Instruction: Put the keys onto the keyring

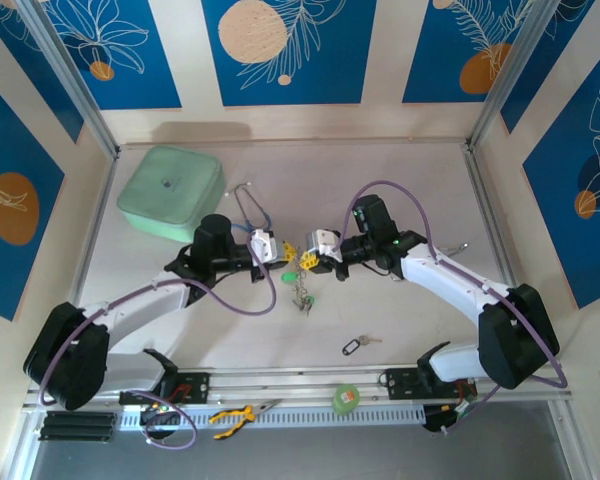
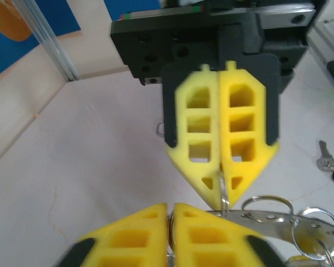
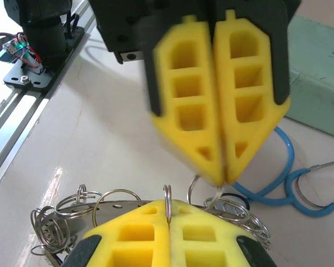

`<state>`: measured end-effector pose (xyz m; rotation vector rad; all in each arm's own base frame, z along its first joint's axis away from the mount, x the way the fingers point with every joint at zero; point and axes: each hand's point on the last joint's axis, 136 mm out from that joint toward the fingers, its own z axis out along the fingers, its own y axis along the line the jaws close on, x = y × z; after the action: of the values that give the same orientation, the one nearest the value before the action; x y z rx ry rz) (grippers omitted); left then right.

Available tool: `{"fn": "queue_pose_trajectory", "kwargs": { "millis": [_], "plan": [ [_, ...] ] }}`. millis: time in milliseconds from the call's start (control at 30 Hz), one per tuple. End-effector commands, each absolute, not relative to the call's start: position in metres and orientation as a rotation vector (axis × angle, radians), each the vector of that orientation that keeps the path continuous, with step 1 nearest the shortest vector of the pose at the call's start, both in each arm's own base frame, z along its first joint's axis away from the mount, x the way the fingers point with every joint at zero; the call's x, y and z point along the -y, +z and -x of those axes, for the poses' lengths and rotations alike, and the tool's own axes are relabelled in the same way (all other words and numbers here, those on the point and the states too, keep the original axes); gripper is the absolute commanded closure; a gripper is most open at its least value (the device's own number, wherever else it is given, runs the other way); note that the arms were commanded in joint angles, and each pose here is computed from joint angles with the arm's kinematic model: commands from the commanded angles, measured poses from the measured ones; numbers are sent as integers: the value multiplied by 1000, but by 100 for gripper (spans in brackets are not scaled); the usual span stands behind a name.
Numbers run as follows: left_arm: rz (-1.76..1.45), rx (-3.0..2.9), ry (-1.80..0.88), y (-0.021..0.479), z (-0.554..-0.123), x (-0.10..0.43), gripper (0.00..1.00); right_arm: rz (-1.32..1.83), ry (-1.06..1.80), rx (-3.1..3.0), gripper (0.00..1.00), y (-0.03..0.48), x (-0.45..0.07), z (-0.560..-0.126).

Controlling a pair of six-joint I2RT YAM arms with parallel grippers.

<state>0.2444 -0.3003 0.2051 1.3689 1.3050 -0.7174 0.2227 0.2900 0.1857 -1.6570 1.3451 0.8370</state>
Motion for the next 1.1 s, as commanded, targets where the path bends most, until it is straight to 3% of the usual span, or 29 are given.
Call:
{"fn": "queue_pose_trajectory", "kwargs": {
  "millis": [0,300,367,500,567,700,933,1067],
  "plan": [
    [-1357,-1305,-731,215,-249,306,100,1683,803,-1265,100,203,-293,-217],
    [-1376,-1631,-883,185,-245,304,99,1680,656,-1164,100,208,-295,-216],
    [-1375,-1691,-873,176,-246,301,72,1672,670,-1163,100,210,-295,-215],
    [-1246,-1632,-741,199,-262,291,46,1657,710,-1172,100,212,-295,-214],
    [-1185,-1534,-663,225,-268,286,42,1644,735,-1173,100,216,-294,-214],
    [-1213,-1376,-558,245,-258,275,43,1620,789,-1174,100,222,-294,-216],
    [-1357,-1241,-674,234,-223,284,72,1628,777,-1189,100,214,-296,-221],
    [-1404,-1248,-707,227,-223,290,79,1625,771,-1184,100,215,-297,-223]
  ]
}}
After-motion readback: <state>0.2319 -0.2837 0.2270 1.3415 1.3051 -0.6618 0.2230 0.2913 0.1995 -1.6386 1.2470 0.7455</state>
